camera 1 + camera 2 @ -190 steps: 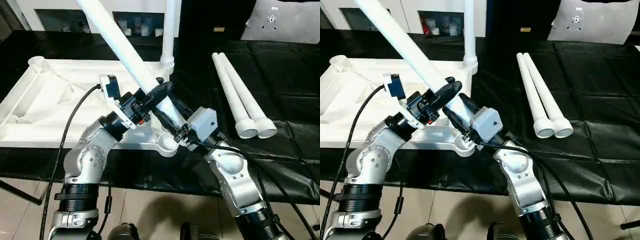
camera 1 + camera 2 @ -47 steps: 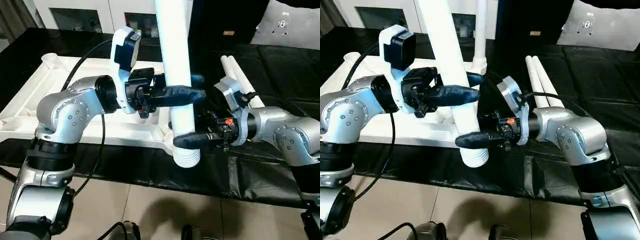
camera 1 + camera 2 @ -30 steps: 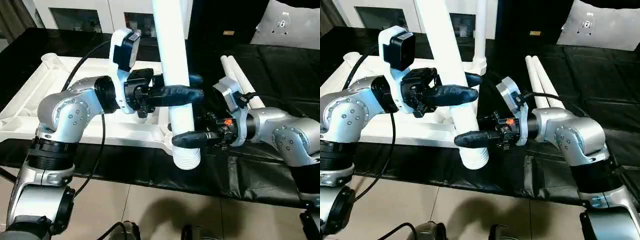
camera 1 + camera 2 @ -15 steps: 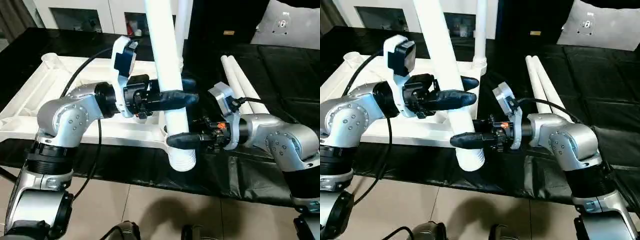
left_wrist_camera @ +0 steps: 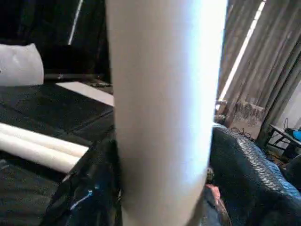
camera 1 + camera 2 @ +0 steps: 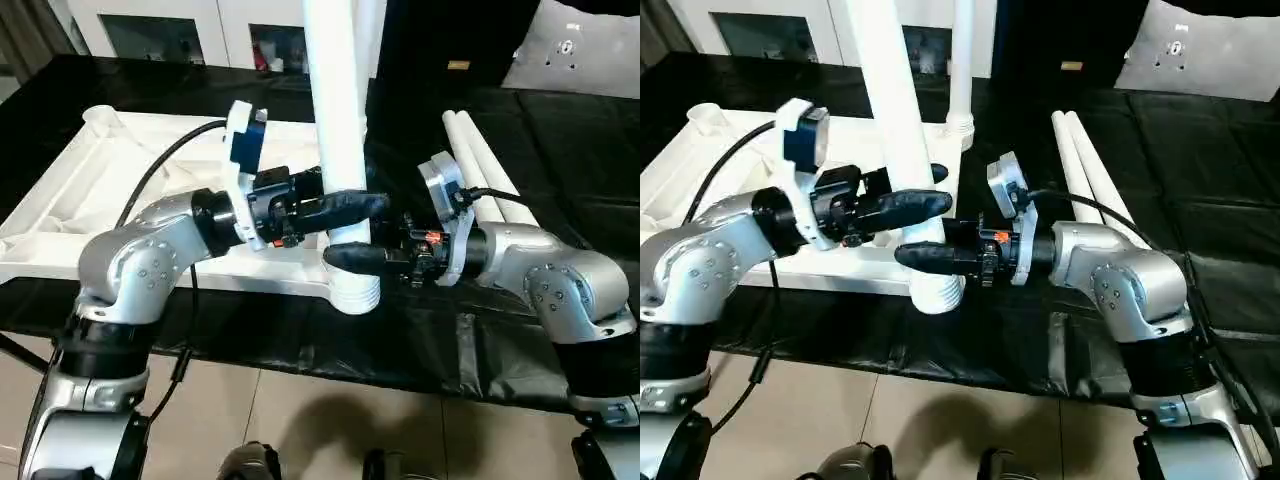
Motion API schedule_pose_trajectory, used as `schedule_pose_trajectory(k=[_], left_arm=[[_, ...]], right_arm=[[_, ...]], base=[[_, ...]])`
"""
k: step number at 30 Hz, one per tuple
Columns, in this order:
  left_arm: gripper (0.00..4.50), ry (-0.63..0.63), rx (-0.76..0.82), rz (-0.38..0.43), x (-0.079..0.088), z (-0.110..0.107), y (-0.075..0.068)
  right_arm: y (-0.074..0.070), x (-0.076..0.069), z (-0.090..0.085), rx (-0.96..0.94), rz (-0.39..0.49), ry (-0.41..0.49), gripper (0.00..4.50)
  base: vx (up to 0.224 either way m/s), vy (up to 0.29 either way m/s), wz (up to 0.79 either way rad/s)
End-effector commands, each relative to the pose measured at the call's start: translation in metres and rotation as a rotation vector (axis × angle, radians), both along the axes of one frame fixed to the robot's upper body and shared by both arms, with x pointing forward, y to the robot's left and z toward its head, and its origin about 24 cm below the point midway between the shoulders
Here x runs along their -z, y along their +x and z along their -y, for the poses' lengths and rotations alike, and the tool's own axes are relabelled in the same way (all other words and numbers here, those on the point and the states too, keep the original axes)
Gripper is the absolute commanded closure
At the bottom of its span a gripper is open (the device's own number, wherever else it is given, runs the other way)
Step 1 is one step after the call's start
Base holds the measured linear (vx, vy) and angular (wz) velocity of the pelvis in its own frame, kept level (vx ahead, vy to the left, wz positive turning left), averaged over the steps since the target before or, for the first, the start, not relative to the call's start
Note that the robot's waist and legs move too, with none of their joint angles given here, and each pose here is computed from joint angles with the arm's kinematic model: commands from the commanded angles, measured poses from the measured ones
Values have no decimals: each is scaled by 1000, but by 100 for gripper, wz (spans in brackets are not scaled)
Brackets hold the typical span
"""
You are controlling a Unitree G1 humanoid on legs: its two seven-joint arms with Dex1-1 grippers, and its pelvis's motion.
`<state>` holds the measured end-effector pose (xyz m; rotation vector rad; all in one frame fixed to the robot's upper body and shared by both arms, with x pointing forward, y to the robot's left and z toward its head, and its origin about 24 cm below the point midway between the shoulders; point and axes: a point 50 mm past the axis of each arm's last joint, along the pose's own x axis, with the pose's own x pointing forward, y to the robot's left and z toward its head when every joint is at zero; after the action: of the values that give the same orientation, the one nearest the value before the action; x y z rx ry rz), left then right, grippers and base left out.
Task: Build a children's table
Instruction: Pick table leg
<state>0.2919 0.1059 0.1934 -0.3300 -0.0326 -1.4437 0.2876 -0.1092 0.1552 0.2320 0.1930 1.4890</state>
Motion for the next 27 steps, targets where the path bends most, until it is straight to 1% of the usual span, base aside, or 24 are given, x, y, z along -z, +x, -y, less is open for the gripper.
schedule_pose_trajectory(k=[1,3,4,9,18,21,24,25,27], left_arm=[[198,-18,14,8,-2,1,-4],[223,-27,12,2,-2,1,-5],[223,-28,13,1,-2,1,-5],[255,-36,26,-9,-3,1,-6],[259,-41,25,-27,-2,0,-2],[259,-47,29,-27,-3,0,-1],[259,-55,34,-26,-3,-1,-1],[259,-56,33,-26,-4,-2,0],[259,-63,30,-28,-4,-3,1]], right_arm=[[1,2,0,26,12,-9,256],[1,3,-1,32,15,-12,256],[1,3,-1,33,16,-12,256],[2,4,-2,42,20,-15,257],[3,3,-2,51,28,-17,257],[6,4,-2,89,37,-32,257],[6,6,-3,107,22,-35,257],[6,6,-3,106,18,-33,222],[5,5,-3,104,12,-27,187]], base=[[0,0,0],[0,0,0],[0,0,0],[0,0,0],[0,0,0],[0,0,0],[0,0,0],[0,0,0],[0,0,0]])
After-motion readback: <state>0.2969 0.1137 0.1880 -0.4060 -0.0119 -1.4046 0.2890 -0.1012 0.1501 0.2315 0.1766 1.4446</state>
